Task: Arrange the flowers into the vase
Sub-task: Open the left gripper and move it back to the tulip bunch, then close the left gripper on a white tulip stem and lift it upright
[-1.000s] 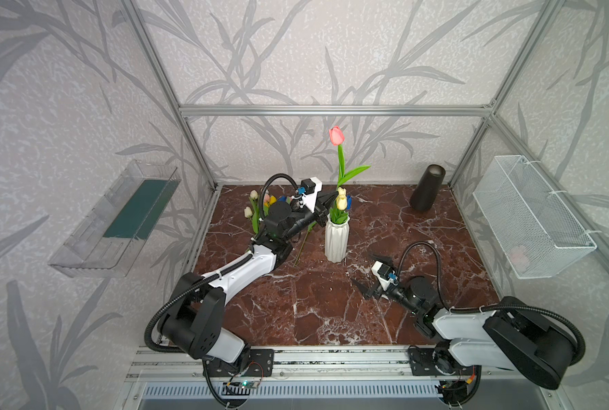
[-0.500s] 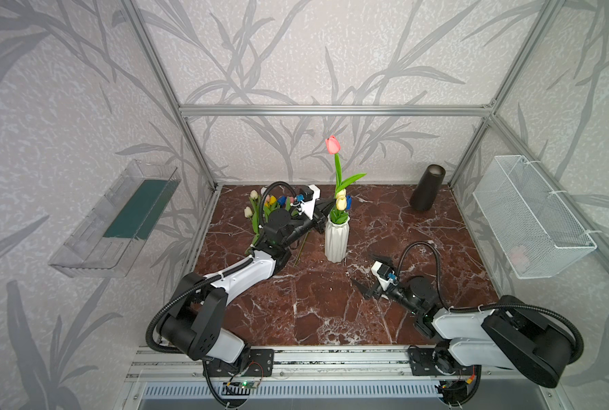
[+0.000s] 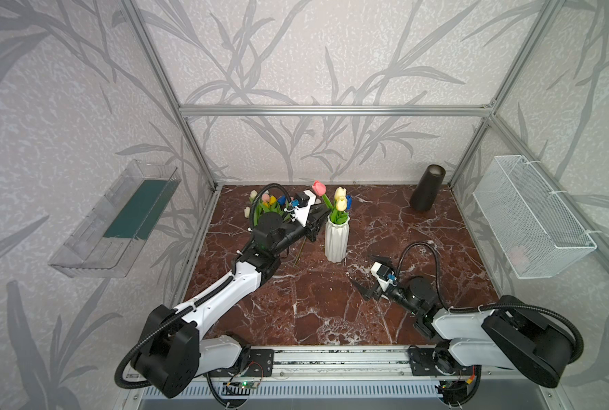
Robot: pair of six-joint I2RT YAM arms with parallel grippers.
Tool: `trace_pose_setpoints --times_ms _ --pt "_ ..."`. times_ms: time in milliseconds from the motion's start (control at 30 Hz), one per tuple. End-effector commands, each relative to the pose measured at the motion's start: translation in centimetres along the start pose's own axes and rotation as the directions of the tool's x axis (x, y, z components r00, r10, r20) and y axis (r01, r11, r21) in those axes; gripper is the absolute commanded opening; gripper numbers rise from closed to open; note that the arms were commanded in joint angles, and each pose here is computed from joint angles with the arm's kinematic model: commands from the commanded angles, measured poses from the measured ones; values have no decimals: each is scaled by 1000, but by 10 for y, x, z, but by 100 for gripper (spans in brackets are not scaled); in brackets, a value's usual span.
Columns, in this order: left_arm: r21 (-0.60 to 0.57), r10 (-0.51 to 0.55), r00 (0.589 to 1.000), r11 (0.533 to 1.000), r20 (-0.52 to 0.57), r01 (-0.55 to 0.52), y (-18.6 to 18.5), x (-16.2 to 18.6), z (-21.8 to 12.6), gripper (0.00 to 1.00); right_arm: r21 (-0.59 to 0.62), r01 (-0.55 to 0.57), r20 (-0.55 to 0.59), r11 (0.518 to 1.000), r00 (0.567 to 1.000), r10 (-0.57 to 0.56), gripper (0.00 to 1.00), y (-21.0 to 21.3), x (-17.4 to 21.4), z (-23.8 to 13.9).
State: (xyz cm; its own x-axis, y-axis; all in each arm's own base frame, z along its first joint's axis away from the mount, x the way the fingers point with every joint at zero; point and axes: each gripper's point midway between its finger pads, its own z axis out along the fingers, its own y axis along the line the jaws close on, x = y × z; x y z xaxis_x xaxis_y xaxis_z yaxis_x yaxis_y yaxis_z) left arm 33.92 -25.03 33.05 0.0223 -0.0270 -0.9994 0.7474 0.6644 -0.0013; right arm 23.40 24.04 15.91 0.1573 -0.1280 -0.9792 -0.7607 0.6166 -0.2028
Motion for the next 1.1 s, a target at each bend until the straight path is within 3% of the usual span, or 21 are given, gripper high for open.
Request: trace_pose_setpoints --times_ms 0,100,233,367,467,600,833,1000,1067 --pt "-51 47 994 997 -95 -52 5 3 -12 32 4 20 77 1000 997 -20 99 -2 -23 3" --pt "-116 46 984 991 -170 -66 15 16 -26 41 21 21 78 1000 997 -23 99 -4 -24 0" --pt "-264 -9 971 963 -241 -56 45 48 -49 42 40 24 74 999 997 -27 99 -7 -26 -4" --pt "-442 -188 937 896 -294 41 88 89 -66 49 39 16 39 999 999 -18 99 -9 -24 -1" --pt "-474 -278 883 877 -378 73 104 125 -61 54 39 8 42 999 999 -9 99 -9 -26 -1" --pt "-515 -384 761 854 -523 77 118 173 -47 55 46 9 57 999 998 -12 99 -9 -26 -4" --pt "-465 -445 527 879 -724 102 120 233 -22 58 72 17 77 997 997 -22 99 -13 -30 -9" --pt "-451 -464 426 882 -777 137 122 259 -5 58 74 16 73 997 997 -22 99 -13 -30 -9" --pt "-444 -458 407 886 -790 135 122 265 2 58 75 18 73 997 997 -23 99 -13 -30 -9"
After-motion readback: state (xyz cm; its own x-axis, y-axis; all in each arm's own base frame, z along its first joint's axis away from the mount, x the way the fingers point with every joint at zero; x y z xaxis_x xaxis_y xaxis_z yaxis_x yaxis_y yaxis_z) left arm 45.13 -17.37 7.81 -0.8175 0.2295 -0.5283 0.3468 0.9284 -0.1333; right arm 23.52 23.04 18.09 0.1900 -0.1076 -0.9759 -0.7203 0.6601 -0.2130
